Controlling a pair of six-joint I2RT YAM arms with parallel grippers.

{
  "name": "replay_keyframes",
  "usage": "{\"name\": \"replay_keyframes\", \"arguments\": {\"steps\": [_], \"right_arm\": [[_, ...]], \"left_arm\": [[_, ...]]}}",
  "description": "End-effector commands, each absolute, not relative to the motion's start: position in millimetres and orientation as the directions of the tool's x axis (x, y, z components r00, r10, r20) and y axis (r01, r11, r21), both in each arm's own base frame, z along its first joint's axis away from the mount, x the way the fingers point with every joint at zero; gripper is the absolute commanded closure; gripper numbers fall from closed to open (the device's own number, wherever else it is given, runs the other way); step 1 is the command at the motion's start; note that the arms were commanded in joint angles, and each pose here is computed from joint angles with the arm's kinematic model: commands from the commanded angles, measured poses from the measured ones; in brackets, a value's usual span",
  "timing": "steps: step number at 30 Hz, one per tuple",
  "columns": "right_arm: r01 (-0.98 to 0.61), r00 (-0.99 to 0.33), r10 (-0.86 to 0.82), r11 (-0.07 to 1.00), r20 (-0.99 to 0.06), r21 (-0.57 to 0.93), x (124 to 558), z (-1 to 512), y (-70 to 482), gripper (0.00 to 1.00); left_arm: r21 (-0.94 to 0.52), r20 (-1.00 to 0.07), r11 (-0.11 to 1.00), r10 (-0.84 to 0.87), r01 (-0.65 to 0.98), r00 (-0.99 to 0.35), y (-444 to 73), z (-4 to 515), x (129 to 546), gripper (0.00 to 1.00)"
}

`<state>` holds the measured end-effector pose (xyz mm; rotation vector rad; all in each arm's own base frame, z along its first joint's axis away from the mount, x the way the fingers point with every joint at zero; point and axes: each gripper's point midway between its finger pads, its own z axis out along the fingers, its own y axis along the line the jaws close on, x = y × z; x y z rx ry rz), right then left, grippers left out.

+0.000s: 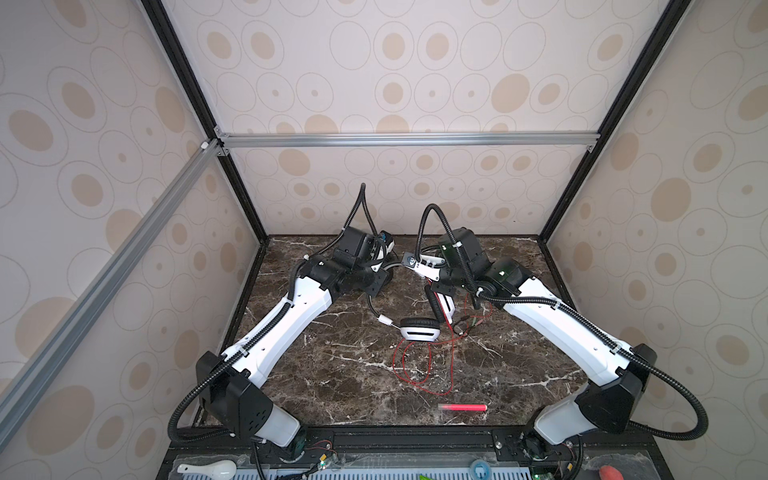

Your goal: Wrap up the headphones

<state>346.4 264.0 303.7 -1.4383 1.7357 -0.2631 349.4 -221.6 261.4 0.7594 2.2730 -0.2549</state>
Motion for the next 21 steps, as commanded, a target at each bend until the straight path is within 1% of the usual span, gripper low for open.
{"name": "replay_keyframes", "arguments": {"steps": [1, 9, 21], "right_arm": [[-0.645, 0.051, -0.877, 0.336, -0.477, -0.686, 350.7, 329.7, 268.9, 0.93], [-0.594, 0.087, -0.85, 0.375, -0.52, -0.711, 333.4, 357.0, 268.7, 0.92], [-0.571, 0.093, -0.871, 0.35, -0.482, -0.743, 307.2, 359.7, 270.7, 0.93]], "left_arm": [[-0.025, -0.742, 0.775, 0.409, 0.632, -0.532, -234.6, 282.7, 337.0, 1.0], [-0.034, -0.719, 0.8, 0.397, 0.599, -0.571, -229.4, 264.5, 338.5, 1.0], [-0.07, -0.715, 0.829, 0.346, 0.554, -0.608, -222.6, 253.2, 345.2, 1.0]]}}
